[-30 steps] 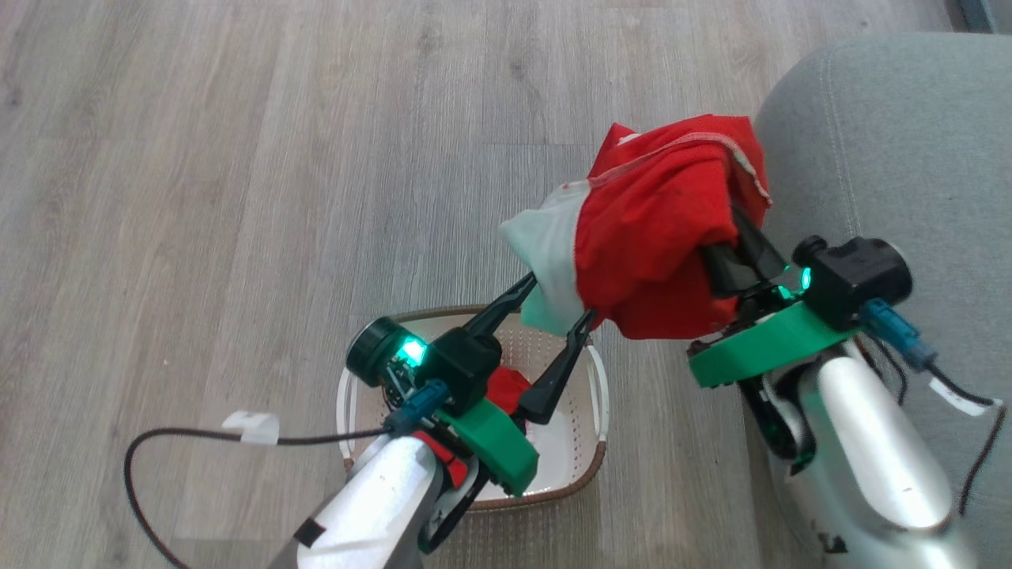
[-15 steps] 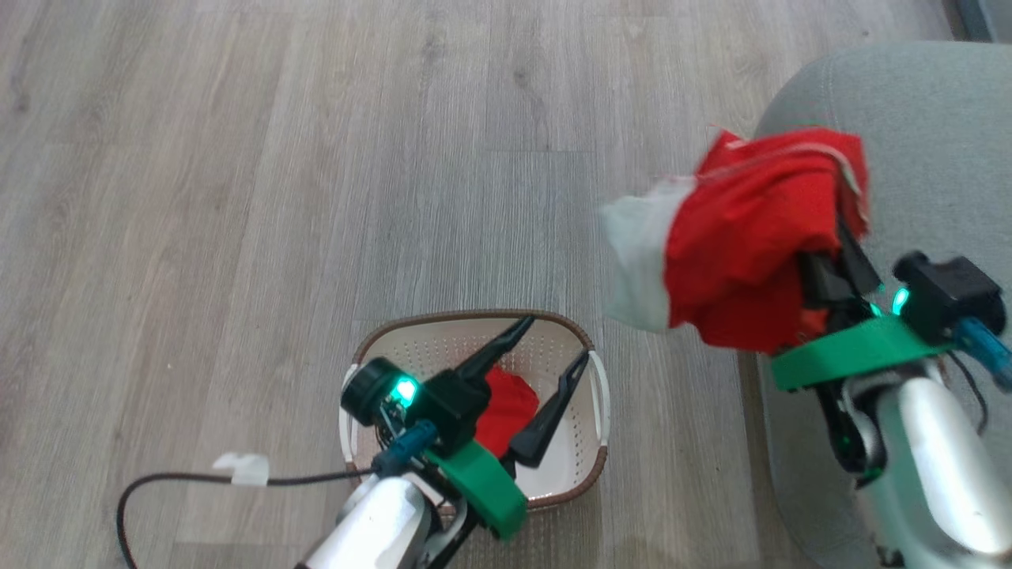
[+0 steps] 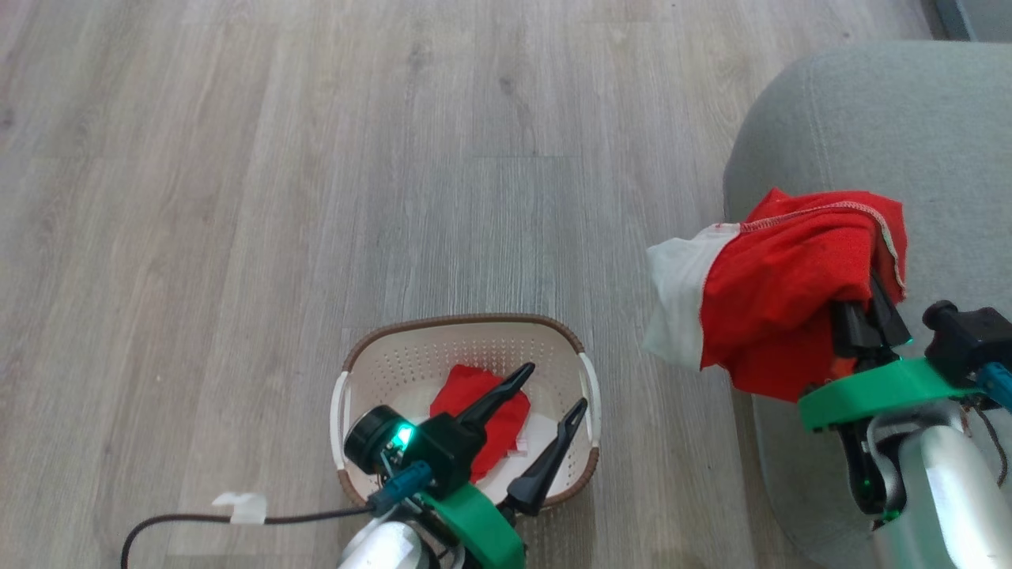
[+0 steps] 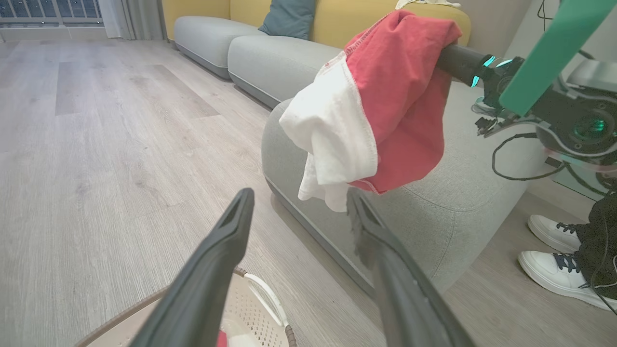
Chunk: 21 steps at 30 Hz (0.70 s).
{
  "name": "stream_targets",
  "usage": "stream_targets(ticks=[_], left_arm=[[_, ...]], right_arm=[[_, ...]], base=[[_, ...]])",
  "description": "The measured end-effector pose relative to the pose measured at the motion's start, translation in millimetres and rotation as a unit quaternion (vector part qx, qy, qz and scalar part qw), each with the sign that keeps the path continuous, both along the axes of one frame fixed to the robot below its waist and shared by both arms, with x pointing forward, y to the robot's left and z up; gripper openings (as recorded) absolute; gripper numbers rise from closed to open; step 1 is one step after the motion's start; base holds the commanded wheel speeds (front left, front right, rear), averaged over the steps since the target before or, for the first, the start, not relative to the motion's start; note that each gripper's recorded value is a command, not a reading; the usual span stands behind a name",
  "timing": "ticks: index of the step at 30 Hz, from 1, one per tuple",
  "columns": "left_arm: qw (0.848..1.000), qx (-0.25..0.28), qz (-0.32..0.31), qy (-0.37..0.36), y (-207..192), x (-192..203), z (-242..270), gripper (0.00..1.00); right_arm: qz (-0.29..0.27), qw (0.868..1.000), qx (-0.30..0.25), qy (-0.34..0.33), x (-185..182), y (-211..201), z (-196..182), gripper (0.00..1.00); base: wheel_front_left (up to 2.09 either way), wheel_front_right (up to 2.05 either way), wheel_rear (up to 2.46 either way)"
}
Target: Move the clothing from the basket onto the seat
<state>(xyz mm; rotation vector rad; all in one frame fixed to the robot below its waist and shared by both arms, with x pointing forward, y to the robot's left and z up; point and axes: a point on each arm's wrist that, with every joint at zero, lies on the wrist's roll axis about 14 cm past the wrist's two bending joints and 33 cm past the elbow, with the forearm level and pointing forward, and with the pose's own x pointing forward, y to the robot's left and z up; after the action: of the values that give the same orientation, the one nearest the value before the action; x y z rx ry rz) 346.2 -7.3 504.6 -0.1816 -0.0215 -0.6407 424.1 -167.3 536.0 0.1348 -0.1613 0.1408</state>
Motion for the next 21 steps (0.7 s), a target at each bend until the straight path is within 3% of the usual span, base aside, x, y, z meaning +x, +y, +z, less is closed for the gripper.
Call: stream_targets(ticks=[11, 21], left_arm=[[1.000, -0.003, -0.015, 0.001, -9, 2, 0, 1.00], [0.998, -0.008, -0.062, -0.002, -37, 3, 1, 1.00]], right_arm=[[-0.018, 1.000, 0.003, 0.004, -4, -13, -3, 0.00], [-0.076, 0.997, -0.005, -0.006, -19, -55, 5, 0.00]], base=[[0.00, 0.00, 0.00], [0.00, 0.00, 0.00]])
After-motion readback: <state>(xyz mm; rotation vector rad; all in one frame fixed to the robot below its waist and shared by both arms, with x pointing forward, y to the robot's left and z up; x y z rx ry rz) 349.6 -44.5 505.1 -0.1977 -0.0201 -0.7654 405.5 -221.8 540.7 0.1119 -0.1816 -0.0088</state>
